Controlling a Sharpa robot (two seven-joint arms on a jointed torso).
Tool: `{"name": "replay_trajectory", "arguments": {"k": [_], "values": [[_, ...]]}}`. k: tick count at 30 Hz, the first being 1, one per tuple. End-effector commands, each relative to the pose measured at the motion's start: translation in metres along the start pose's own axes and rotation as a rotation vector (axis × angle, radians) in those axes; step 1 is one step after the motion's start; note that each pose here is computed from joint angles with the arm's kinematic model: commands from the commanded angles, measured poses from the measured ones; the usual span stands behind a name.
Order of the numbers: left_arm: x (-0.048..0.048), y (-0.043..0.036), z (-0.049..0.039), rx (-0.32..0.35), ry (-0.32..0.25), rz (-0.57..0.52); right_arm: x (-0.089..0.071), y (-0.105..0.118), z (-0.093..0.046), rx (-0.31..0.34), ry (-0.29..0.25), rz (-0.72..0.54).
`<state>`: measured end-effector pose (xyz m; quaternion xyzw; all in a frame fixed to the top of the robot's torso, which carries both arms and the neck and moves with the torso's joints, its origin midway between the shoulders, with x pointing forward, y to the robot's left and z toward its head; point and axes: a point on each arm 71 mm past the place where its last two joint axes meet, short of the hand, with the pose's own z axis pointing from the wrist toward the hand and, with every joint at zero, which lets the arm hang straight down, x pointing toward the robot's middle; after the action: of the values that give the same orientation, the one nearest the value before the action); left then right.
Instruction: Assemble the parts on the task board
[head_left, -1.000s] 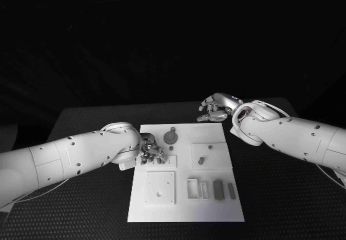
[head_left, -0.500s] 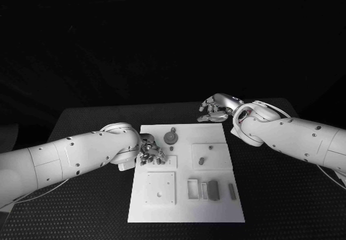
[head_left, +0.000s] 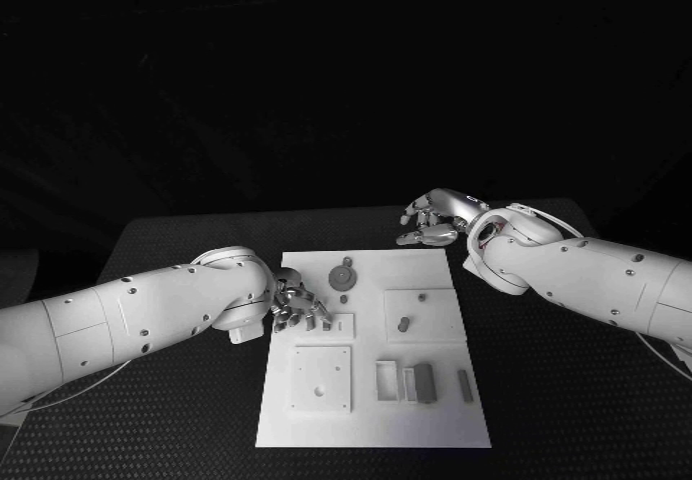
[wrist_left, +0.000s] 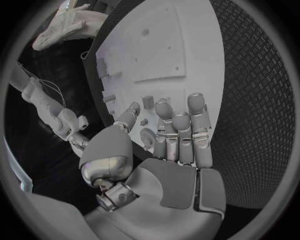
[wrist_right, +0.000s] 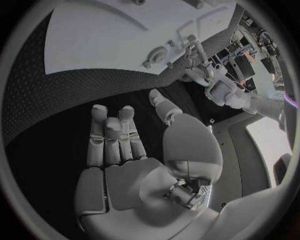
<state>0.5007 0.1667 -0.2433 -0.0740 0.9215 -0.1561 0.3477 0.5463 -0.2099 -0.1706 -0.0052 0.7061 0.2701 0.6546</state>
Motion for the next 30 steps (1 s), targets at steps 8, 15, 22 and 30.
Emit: {"name": "replay_trajectory", "arguments": {"k": [8,15,22,30], "values": [[-0.0164,-0.006,-0.011,0.028,-0.032,-0.032,0.0,0.0,0.0,-0.007,0.007,-0.005],[-0.0374,-0.0034,-0.0209,0.023,-0.062,-0.029,0.0,-0.001,0.0,-0.006,0.008,-0.004],[-0.0589,0.0112,-0.0194,-0.031,-0.105,-0.008,0.0,-0.001,0.0,-0.004,0.008,-0.004],[-0.0827,0.0259,-0.0116,-0.106,-0.179,0.033,0.0,-0.002,0.0,-0.003,0.008,-0.004]]}}
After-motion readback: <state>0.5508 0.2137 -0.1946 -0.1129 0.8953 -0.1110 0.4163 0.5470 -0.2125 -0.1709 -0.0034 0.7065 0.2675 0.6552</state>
